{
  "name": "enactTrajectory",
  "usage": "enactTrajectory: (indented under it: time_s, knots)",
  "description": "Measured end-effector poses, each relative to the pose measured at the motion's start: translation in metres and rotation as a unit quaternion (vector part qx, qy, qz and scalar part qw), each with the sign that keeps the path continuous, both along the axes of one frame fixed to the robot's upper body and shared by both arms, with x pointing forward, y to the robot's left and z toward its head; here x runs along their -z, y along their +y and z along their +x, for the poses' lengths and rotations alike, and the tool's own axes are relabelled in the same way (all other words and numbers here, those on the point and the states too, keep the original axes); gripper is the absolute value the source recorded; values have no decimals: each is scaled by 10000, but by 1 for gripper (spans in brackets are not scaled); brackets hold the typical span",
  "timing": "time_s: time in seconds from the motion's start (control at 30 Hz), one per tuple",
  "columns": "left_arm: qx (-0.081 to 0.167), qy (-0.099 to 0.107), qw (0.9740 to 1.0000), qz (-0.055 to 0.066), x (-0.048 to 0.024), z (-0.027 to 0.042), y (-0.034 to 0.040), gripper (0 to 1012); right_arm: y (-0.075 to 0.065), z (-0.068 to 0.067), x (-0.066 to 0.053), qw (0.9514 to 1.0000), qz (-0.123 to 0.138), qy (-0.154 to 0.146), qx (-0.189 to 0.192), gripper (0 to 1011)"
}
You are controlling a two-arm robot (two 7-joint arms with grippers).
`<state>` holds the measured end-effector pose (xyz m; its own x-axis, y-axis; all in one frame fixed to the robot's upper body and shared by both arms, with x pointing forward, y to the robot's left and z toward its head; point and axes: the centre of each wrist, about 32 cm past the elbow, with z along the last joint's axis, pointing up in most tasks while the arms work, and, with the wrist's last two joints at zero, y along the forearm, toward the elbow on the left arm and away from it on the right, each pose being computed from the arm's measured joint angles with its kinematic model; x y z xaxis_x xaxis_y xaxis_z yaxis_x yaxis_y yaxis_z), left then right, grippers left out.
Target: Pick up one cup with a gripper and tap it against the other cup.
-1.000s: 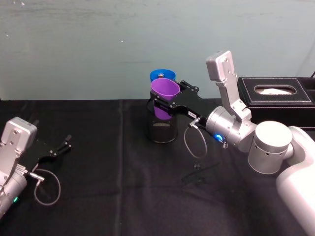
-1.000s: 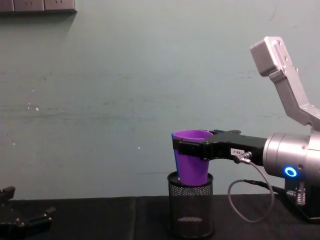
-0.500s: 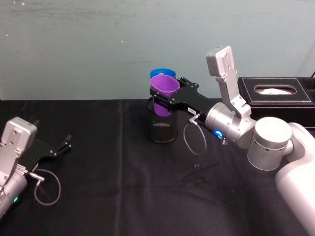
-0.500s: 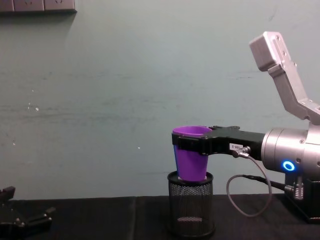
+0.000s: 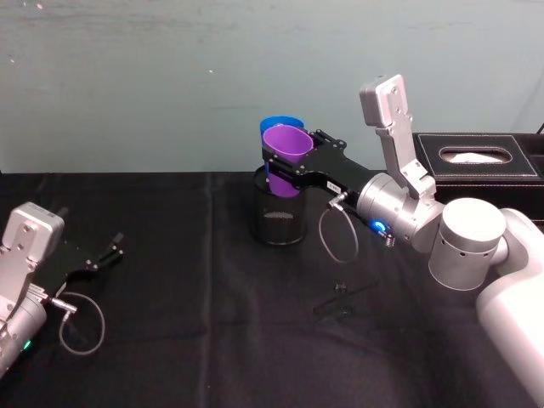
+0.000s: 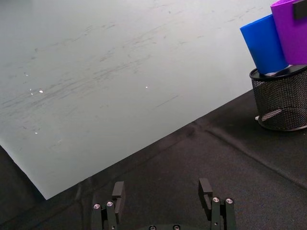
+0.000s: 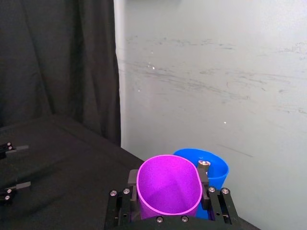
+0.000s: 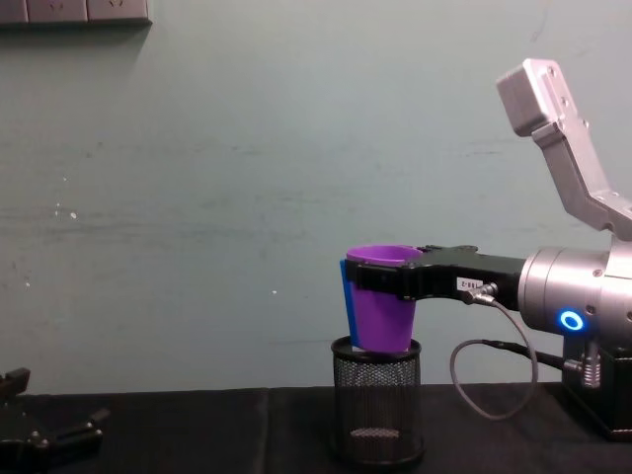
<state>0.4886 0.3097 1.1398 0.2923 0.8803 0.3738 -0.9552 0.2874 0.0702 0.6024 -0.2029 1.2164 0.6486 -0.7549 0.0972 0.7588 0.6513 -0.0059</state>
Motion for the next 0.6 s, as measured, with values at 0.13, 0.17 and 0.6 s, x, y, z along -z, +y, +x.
enactTrajectory:
  time_s: [0.13,0.17,0.6]
  knots:
    - [0,0,10000,0,0,0,0,1000,-8,12,-12,10000,11,0,9,718]
    - [0,0,10000,0,0,0,0,1000,-13,11,-9,10000,51,10,-18,718]
    - [0,1,10000,0,0,0,0,1000,-15,-3,16,9999,106,28,-85,718]
